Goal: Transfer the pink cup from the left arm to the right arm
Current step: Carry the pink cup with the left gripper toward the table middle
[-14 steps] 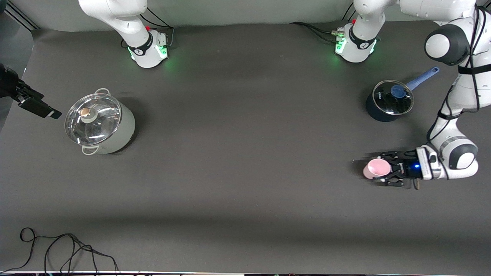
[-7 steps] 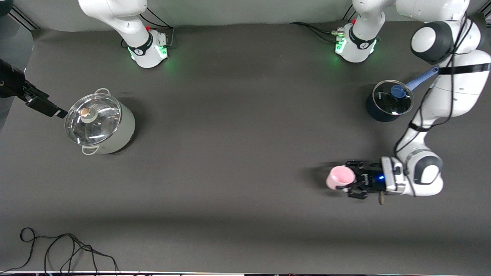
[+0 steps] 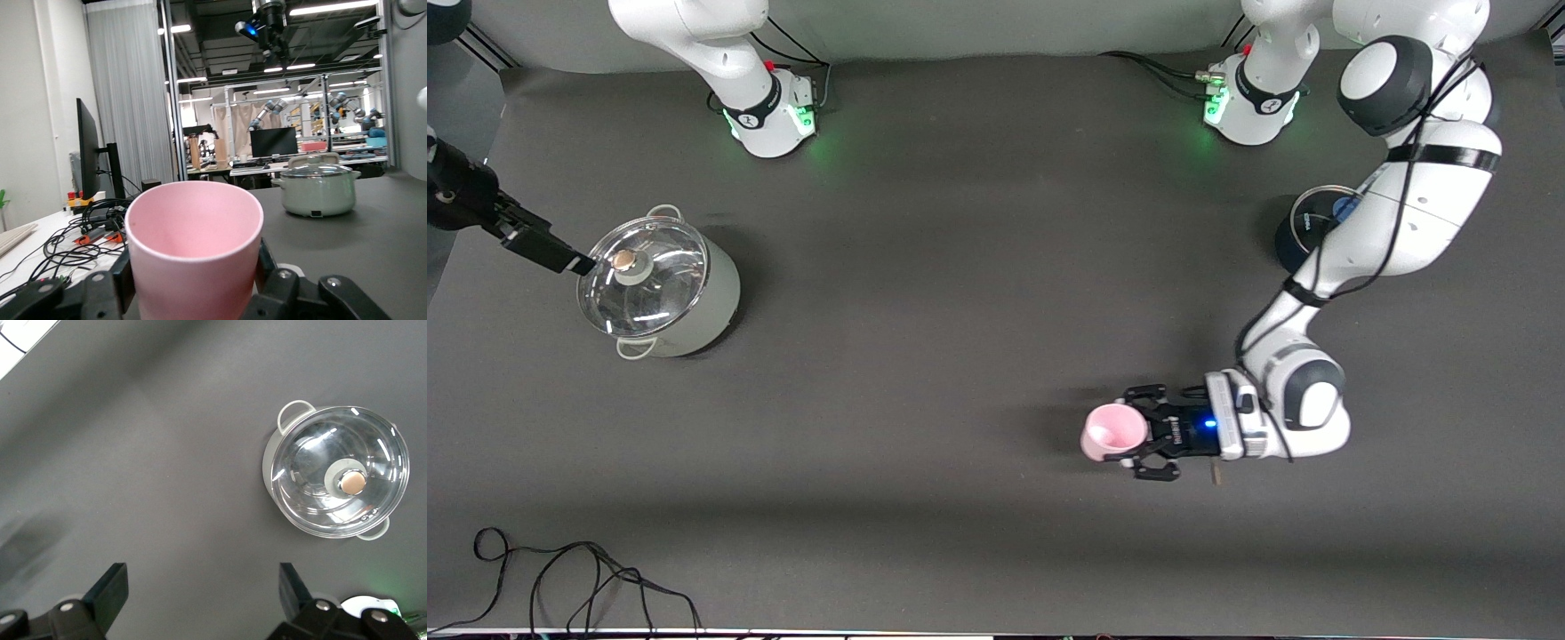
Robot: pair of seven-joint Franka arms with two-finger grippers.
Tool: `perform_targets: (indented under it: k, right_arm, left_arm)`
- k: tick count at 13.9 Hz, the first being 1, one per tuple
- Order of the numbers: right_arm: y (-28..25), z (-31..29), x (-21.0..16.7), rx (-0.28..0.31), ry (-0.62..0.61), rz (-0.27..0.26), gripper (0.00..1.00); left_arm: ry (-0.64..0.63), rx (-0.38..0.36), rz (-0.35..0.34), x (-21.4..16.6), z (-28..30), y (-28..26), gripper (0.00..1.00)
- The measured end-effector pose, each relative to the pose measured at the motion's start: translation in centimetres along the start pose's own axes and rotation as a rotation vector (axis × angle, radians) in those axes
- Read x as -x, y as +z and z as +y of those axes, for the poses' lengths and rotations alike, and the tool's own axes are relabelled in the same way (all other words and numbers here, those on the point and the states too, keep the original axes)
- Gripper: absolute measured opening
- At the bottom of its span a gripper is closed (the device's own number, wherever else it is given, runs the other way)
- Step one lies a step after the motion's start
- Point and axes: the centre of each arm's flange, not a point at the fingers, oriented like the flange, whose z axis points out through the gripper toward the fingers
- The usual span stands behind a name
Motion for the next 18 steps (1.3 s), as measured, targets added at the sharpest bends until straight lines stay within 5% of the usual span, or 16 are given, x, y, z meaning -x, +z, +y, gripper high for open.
perform_targets:
  k: [10,18]
  right_arm:
    - [0.9,-3.8,2.0,0.011,-0.076,-0.007,1.0]
    - [-0.5,-9.2,4.2,-0.017,-0.109,0.032,1.0]
  left_arm:
    - [-0.14,-0.313,-0.203,-11.8,4.3,18.7,0.7]
    - [-0.212,-0.431,-0.243,-18.5,10.4,28.8,0.7]
